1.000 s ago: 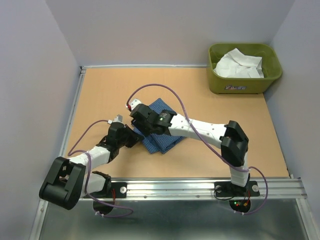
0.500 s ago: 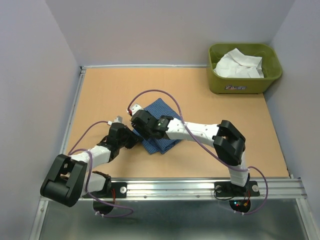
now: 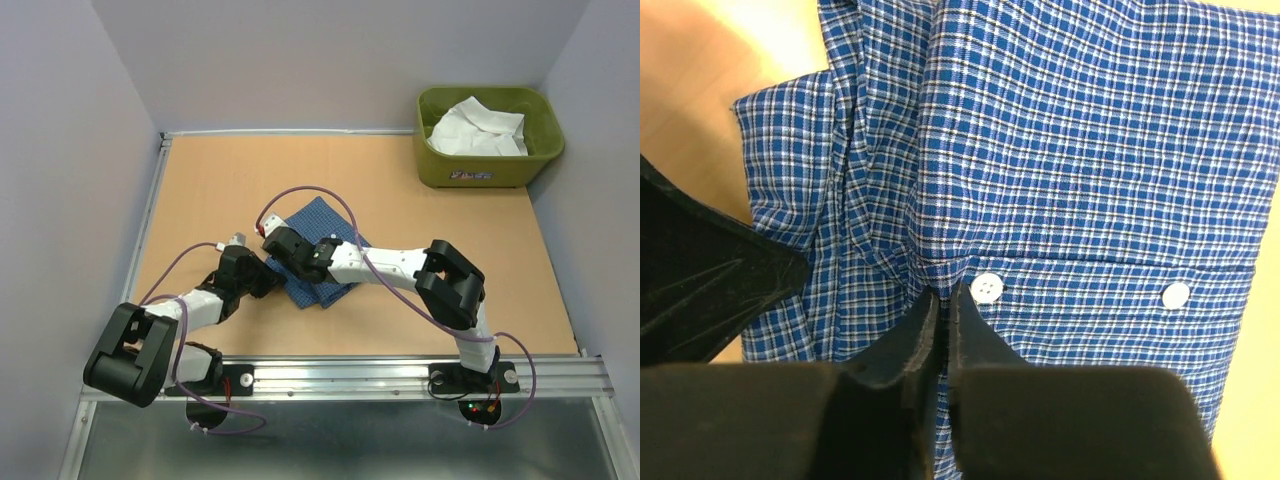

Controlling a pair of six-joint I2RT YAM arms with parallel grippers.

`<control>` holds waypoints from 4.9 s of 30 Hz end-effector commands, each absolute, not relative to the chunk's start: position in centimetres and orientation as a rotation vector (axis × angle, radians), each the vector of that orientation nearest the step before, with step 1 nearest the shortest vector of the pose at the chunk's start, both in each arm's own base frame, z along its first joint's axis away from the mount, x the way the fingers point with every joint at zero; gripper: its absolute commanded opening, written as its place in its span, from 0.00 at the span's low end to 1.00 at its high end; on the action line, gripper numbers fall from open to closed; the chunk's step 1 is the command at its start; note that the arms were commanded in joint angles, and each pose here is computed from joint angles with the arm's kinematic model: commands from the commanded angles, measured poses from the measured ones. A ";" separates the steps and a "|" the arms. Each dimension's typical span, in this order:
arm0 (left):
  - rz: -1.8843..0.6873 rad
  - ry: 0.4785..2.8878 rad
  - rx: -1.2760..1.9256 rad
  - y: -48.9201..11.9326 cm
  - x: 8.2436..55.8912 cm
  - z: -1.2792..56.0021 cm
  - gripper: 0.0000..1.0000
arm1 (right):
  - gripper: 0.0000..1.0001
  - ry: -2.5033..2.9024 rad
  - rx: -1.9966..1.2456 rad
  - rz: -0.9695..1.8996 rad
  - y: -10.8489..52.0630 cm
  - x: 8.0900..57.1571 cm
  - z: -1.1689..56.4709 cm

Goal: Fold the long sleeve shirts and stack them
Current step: Fold the shirt

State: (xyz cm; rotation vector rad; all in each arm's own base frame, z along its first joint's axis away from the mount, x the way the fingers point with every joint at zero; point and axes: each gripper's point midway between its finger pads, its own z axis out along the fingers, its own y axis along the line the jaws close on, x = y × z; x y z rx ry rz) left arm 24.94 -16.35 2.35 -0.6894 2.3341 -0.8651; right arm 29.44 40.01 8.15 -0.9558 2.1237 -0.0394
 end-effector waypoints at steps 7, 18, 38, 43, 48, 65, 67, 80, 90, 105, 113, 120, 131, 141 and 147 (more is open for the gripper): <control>-0.875 2.324 -0.669 -16.5 25.2 2.3 0.03 | 0.01 2.039 -0.964 0.108 41.4 28.8 12.1; -0.877 2.323 -0.671 -16.5 25.2 2.3 0.02 | 0.01 2.056 -1.025 0.191 41.6 27.3 11.7; -0.788 2.225 -0.743 -14.3 25.4 5.9 0.49 | 0.64 2.002 -0.894 0.229 40.3 27.5 16.9; -0.730 2.168 -0.771 -12.5 25.6 8.4 0.77 | 0.65 2.029 -0.768 0.333 39.0 27.6 19.1; -0.704 2.120 -0.720 -11.9 26.4 12.0 0.77 | 0.63 2.121 -0.632 0.561 36.4 27.5 20.0; -0.999 2.132 -0.515 -19.9 33.9 15.2 0.14 | 0.22 2.205 -0.647 1.143 38.3 23.0 17.3; -0.988 2.167 -0.547 -20.0 34.2 12.8 0.12 | 0.14 2.254 -0.644 1.194 38.6 22.5 15.2; -0.806 2.346 -0.750 -17.5 35.2 1.1 0.05 | 0.01 2.575 -0.564 1.295 35.7 20.0 1.6; -0.843 2.325 -0.664 -17.4 36.2 3.2 0.12 | 0.02 2.356 -0.470 1.302 34.1 24.6 8.9; -0.942 2.335 -0.284 -24.1 29.9 11.4 0.25 | 0.12 2.325 -0.192 1.247 25.7 29.8 9.5; -0.991 2.571 -0.222 -26.8 23.2 5.7 0.16 | 0.11 2.462 -0.090 1.139 23.4 28.2 4.0; -0.935 2.735 -0.288 -24.9 20.0 1.1 0.12 | 0.10 2.451 -0.026 1.043 21.6 28.4 3.8; -0.952 2.376 -0.331 -23.7 26.2 11.3 0.19 | 0.18 2.115 -0.168 1.204 25.8 33.5 17.4; -0.902 2.086 -0.524 -18.6 36.5 15.4 0.19 | 0.18 1.924 -0.230 1.449 34.0 38.1 20.8; -0.855 2.157 -0.656 -17.8 37.6 9.2 0.15 | 0.15 1.984 -0.181 1.508 35.3 39.2 13.6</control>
